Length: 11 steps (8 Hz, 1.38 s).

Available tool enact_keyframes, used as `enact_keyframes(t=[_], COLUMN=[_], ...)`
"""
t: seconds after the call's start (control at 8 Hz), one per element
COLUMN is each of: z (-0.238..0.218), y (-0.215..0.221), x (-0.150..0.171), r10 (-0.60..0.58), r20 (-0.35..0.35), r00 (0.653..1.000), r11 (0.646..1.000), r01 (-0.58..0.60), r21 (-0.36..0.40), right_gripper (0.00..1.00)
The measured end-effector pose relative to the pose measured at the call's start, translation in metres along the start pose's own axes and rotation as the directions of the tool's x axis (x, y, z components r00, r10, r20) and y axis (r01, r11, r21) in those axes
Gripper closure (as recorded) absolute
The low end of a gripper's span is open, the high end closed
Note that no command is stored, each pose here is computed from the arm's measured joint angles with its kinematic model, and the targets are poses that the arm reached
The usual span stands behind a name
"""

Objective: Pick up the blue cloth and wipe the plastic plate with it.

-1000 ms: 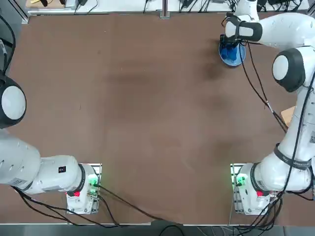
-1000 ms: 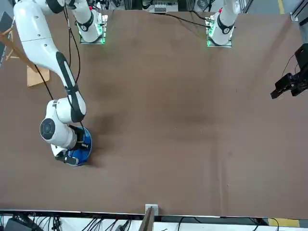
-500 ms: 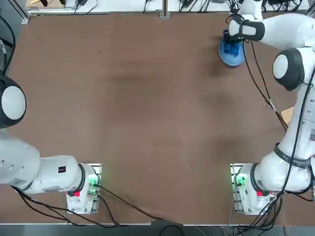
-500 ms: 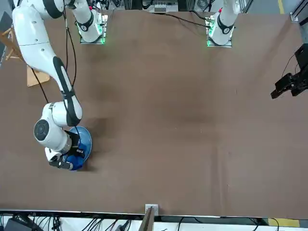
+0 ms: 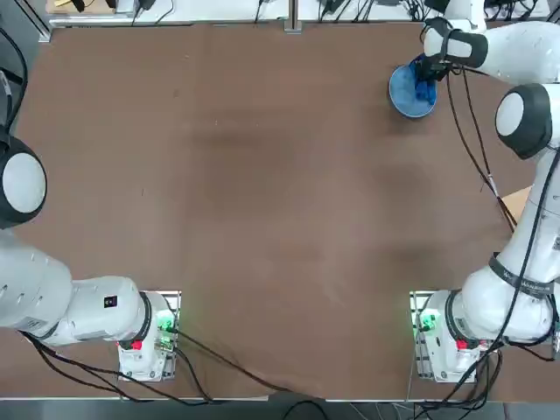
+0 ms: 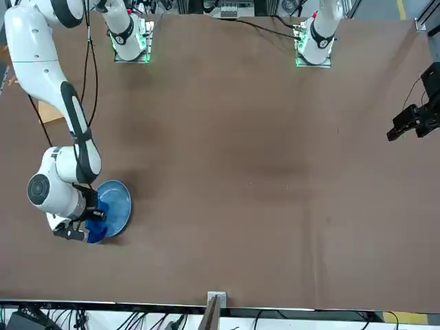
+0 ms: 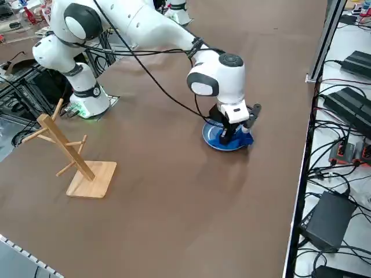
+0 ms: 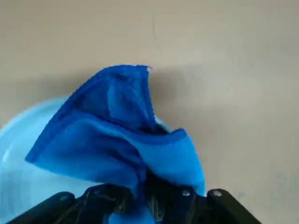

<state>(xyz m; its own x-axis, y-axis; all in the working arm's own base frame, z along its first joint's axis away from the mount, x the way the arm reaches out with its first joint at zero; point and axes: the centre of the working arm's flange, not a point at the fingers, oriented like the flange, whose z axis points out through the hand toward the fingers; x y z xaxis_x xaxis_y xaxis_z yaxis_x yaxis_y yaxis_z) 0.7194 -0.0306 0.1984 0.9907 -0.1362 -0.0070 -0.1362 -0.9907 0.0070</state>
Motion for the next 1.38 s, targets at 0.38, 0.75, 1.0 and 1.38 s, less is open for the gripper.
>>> enact_keyframes(t=[0.38,0.75,1.0,1.38], z=[0.003,0.005,0.005,0.002], y=[-0.027,-0.065,-0.075,-0.077], x=[-0.018,-0.028,-0.029,-0.015], r10=[0.015,0.025,0.025,0.032], r20=[0.147,0.188,0.18,0.055], r00=[0.989,0.982,0.983,0.998], r11=[0.998,0.998,0.998,0.995], r01=[-0.023,-0.037,-0.036,-0.037], r21=[0.056,0.06,0.059,0.089], right_gripper=[0.84,0.84,0.84,0.84])
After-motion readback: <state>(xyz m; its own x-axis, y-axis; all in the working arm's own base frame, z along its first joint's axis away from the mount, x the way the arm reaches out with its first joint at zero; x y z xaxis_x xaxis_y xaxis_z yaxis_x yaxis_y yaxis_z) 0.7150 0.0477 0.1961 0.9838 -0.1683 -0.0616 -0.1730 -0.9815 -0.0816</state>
